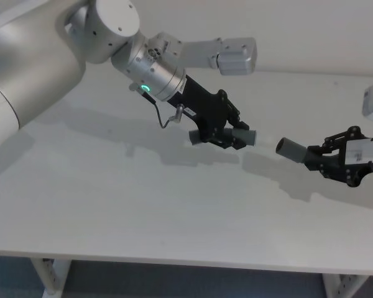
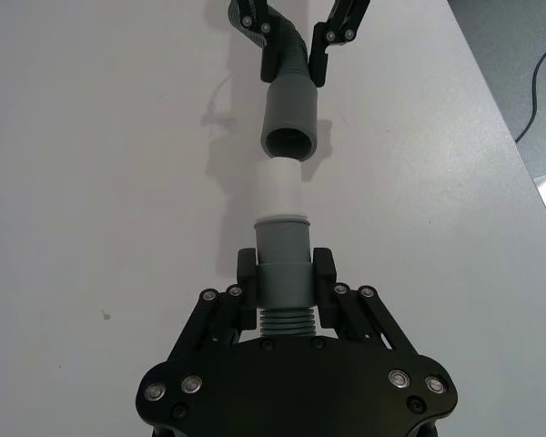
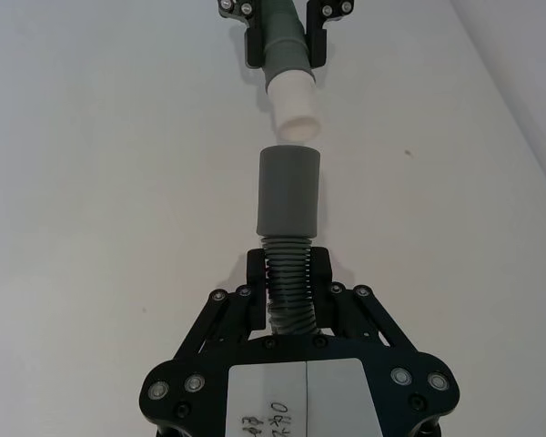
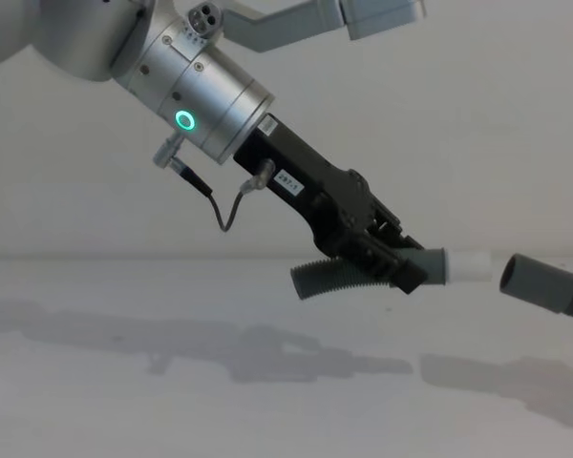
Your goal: Use both hands to pick up one end of the pipe from the table, align the ends, and insert them.
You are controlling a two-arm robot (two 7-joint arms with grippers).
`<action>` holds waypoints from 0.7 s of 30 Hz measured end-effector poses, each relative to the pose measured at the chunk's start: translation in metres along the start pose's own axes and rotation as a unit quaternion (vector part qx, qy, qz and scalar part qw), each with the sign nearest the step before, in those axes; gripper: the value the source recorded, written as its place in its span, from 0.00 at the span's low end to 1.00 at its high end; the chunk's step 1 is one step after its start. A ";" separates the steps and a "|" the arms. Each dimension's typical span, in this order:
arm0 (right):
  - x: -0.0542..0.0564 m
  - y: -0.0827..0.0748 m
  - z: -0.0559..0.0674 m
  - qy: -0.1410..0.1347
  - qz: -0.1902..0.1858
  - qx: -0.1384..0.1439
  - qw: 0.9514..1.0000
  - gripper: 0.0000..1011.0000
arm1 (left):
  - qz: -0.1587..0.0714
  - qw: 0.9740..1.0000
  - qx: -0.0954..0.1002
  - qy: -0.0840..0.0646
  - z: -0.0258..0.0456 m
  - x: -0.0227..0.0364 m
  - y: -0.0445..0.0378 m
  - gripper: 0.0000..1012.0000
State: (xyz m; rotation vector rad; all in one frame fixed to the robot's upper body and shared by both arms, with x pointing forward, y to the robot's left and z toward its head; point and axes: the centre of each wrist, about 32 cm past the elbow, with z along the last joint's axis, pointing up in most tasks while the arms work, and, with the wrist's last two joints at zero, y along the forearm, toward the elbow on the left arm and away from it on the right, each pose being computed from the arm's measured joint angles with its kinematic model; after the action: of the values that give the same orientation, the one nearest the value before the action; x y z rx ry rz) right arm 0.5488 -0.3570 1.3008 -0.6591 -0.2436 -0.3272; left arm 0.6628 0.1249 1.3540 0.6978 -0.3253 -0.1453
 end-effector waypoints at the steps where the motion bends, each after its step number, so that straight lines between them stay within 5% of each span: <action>1: 0.000 0.000 0.000 0.000 0.000 0.000 1.000 0.27 | 0.000 1.000 0.000 0.000 0.0001 0.0002 -0.0002 0.34; 21: 0.004 0.004 0.002 -0.007 -0.001 -0.003 1.000 0.27 | -0.007 1.000 -0.004 -0.004 0.0009 0.0065 -0.0033 0.34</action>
State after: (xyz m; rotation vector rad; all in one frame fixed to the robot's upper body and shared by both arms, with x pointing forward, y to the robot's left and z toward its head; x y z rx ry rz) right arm 0.5531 -0.3540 1.3014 -0.6673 -0.2559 -0.3258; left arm 0.6686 0.1202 1.3541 0.6909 -0.3278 -0.1630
